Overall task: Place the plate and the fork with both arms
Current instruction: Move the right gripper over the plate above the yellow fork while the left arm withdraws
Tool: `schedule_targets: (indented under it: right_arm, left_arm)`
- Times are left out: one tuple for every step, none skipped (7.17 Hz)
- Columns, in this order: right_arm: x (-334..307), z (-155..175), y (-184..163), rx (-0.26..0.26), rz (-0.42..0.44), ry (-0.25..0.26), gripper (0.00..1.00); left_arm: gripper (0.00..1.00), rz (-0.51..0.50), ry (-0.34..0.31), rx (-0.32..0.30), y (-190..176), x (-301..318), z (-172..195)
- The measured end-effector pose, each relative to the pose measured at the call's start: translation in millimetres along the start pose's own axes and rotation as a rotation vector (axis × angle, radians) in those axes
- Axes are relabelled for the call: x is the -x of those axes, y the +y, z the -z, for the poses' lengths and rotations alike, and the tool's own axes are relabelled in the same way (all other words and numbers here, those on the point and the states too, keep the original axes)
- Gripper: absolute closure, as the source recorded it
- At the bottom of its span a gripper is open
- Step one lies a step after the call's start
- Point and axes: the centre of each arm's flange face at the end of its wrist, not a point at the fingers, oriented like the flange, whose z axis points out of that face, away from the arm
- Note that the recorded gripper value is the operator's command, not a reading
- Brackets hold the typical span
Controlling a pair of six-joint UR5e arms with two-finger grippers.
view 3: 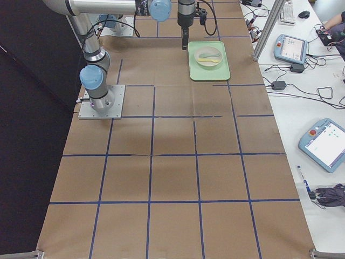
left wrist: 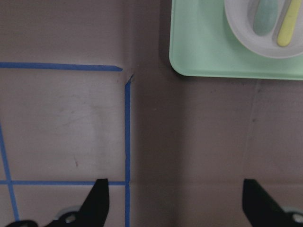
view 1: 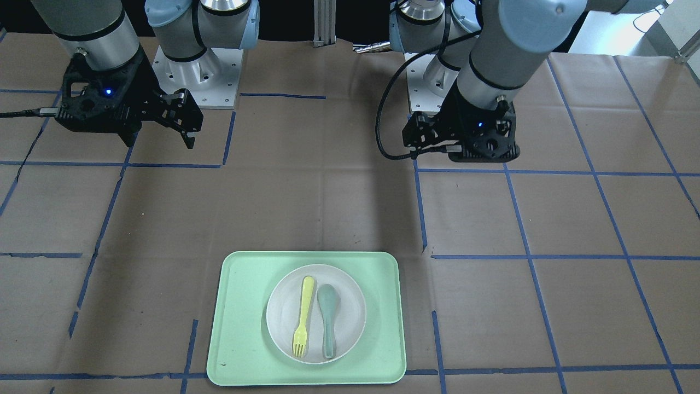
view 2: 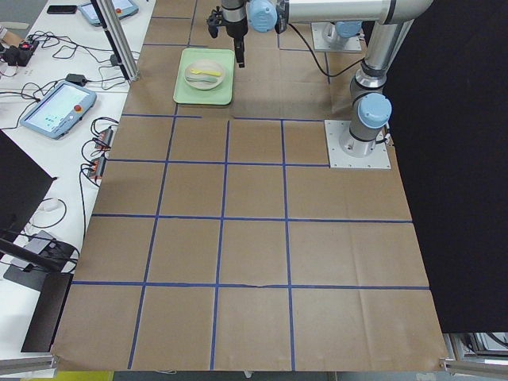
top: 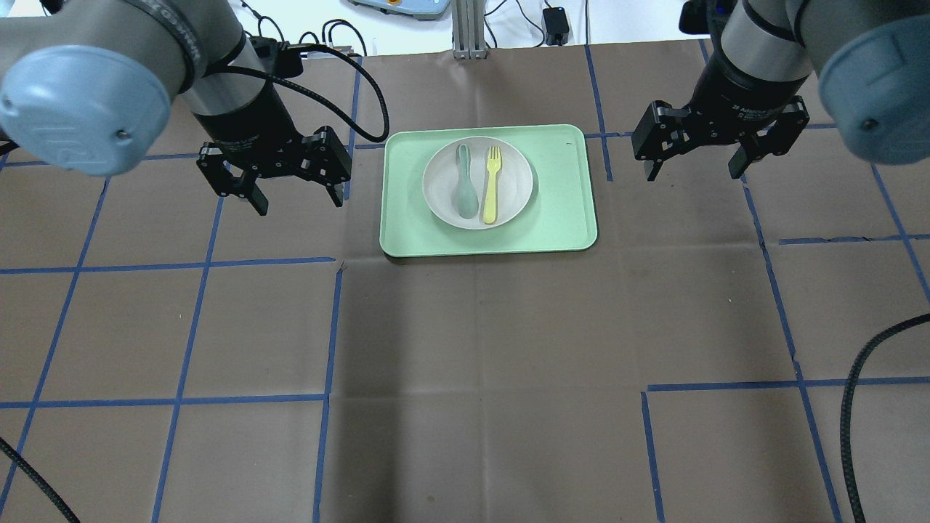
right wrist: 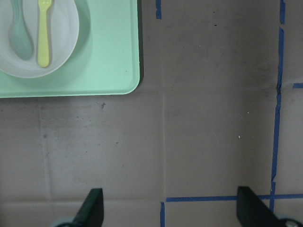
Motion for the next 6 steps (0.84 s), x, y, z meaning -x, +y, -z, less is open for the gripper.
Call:
schedule_targets:
  right_arm:
    - [1.8, -0.9, -10.3, 0.002, -0.019, -0.002, 0.00]
    - [4.4, -2.6, -23.1, 0.007, -0.040, -0.002, 0.00]
    - [7.8, -4.5, -33.2, 0.010, -0.050, -0.003, 0.00]
    - [14.8, -7.1, -41.4, 0.012, -0.053, -0.003, 0.00]
    - [28.9, -10.9, -51.1, 0.014, -0.056, -0.003, 0.00]
    - [49.4, -15.4, -65.2, 0.014, -0.058, -0.002, 0.00]
  left_arm:
    - [0.00, -0.035, -0.006, -0.005, 20.9, 8.7, 16.5]
    - [0.00, -0.064, -0.007, -0.009, 34.8, 19.3, 25.9]
    - [0.00, -0.074, -0.007, -0.011, 43.9, 27.0, 31.5]
    - [0.00, -0.078, -0.007, -0.014, 51.6, 31.8, 37.0]
    - [0.00, -0.074, -0.006, -0.021, 56.8, 36.0, 42.1]
    - [0.00, -0.058, -0.004, -0.027, 57.3, 43.0, 45.9]
